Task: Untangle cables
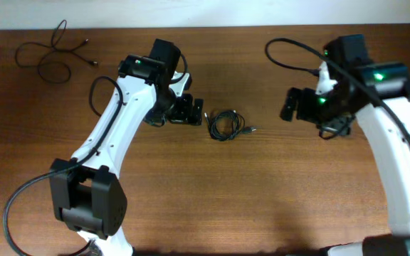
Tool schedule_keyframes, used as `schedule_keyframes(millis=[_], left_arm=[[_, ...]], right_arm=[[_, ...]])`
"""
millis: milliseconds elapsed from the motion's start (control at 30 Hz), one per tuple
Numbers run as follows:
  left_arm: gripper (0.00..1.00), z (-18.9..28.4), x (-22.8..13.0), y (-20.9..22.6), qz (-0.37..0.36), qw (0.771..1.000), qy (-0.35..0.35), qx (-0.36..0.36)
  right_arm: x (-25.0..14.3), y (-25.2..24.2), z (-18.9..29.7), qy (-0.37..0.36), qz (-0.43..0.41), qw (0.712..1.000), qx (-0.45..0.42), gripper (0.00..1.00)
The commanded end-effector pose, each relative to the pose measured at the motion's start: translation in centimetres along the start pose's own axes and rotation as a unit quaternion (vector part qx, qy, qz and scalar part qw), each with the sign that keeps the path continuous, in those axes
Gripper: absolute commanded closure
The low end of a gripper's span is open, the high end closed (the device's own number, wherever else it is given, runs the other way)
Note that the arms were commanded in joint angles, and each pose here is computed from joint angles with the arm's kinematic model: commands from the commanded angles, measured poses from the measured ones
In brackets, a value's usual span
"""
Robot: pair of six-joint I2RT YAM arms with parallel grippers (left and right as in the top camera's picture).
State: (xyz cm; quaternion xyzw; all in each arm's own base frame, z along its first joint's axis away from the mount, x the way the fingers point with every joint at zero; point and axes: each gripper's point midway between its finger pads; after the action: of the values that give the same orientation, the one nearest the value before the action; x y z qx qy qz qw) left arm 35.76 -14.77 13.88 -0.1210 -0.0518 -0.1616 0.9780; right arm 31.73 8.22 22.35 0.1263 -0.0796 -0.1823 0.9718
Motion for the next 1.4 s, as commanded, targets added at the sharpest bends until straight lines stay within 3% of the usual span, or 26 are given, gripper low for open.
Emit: schedule_keyframes(millis=[0,233,433,567,1033,1100,1367], left_arm=[[0.01,0.4,0.0,2.1,0.061,0.997,-0.007,0.038],[0.01,1.9,-0.1,8.9,0.167,0.983,-0.031,0.076],[0.01,2.1,-0.6,10.1,0.180,0.980,-0.027,0.086],[0.01,2.3,-0.6,10.8,0.187,0.978,-0.030,0.090],[0.01,2.0,-0.7,11.4,0.190,0.976,-0.027,0.100],[0.01,2.0,-0.7,11.4,0.190,0.976,-0.027,0.100],[0.01,2.0,-0.7,11.4,0.190,0.976,-0.025,0.100]], right_arm=[[-0.5,3.3,-2.7,0.033,0.030,0.999,0.029,0.01],[0.2,6.8,-9.6,0.057,0.070,0.996,0.022,0.02],[0.3,7.0,-16.1,0.104,0.065,0.992,0.008,0.00],[-0.2,7.3,-18.1,0.130,0.081,0.988,0.020,0.25],[-0.5,10.4,-21.6,0.106,0.147,0.983,0.041,0.28],[-0.1,10.0,-21.8,0.095,0.149,0.984,0.027,0.42],[0.7,10.5,-21.9,0.076,0.154,0.985,0.034,0.62]])
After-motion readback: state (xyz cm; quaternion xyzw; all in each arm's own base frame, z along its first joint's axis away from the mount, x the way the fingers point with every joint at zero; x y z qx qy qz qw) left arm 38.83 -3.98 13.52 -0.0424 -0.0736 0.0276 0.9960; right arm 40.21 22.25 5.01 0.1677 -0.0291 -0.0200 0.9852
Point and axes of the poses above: each gripper's point midway between its finger pads, its own z axis back along the fingers, its own y axis along the line the jaws close on, x = y × z, and after that the axes turned 9 degrees about -z, right-handed
